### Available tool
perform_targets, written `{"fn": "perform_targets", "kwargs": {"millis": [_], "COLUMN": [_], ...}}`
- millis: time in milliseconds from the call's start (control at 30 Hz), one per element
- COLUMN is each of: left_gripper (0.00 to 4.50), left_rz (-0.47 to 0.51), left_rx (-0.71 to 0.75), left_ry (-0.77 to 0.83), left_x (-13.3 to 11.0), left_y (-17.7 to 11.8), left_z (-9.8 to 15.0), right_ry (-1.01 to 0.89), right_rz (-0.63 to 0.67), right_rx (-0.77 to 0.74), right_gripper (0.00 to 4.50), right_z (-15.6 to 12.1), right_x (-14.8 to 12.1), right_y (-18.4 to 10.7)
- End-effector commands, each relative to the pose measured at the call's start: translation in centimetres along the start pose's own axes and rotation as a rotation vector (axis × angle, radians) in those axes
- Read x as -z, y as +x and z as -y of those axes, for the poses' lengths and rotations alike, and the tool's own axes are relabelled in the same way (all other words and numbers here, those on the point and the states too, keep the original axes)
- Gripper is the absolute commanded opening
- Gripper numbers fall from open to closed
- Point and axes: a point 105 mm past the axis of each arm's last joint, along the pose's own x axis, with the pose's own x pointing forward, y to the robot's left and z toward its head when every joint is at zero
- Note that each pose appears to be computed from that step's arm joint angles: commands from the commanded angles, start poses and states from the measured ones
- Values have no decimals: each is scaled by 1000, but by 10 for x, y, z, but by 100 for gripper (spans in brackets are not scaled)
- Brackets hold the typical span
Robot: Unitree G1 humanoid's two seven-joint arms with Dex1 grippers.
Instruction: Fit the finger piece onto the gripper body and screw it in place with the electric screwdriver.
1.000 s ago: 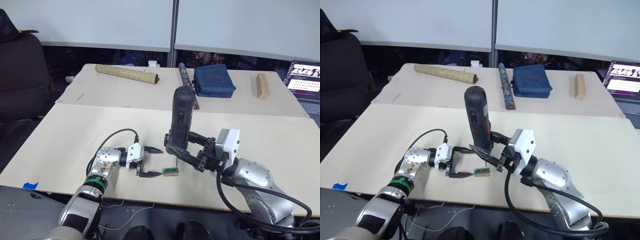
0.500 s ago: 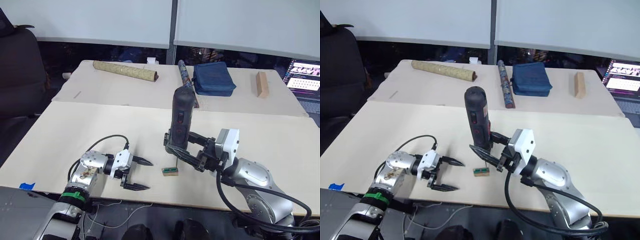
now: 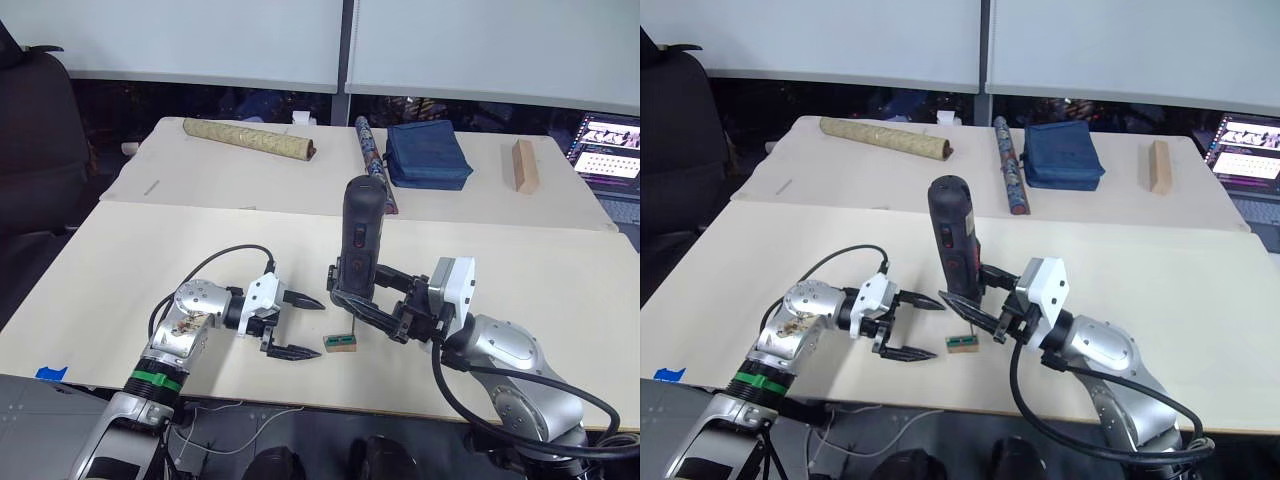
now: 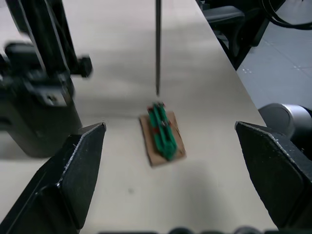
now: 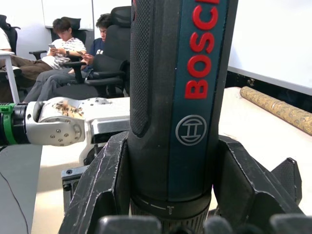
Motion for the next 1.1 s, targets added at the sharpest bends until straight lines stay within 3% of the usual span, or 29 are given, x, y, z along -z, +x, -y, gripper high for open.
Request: {"fn": "perform_targets", "kwargs": {"millis": [33,667,1100], "left_gripper": [450,450,450], "left_rz": [20,-1,-9], "left_rx": [8,3,0], "left_ry": [31,34,38], "left_x": [-14,-27,-22], "left_y": [4,0,2], "left_z": [-1,2,2], "right_ry": [-42,-51,-64], "right_rz": [68,70,67], "right_rx": [-18,-18,-22], "right_gripper": [194,194,194], "right_z": [-4,-2,1], "right_x": [-17,-16,-17], "right_y": [2,4,4]}}
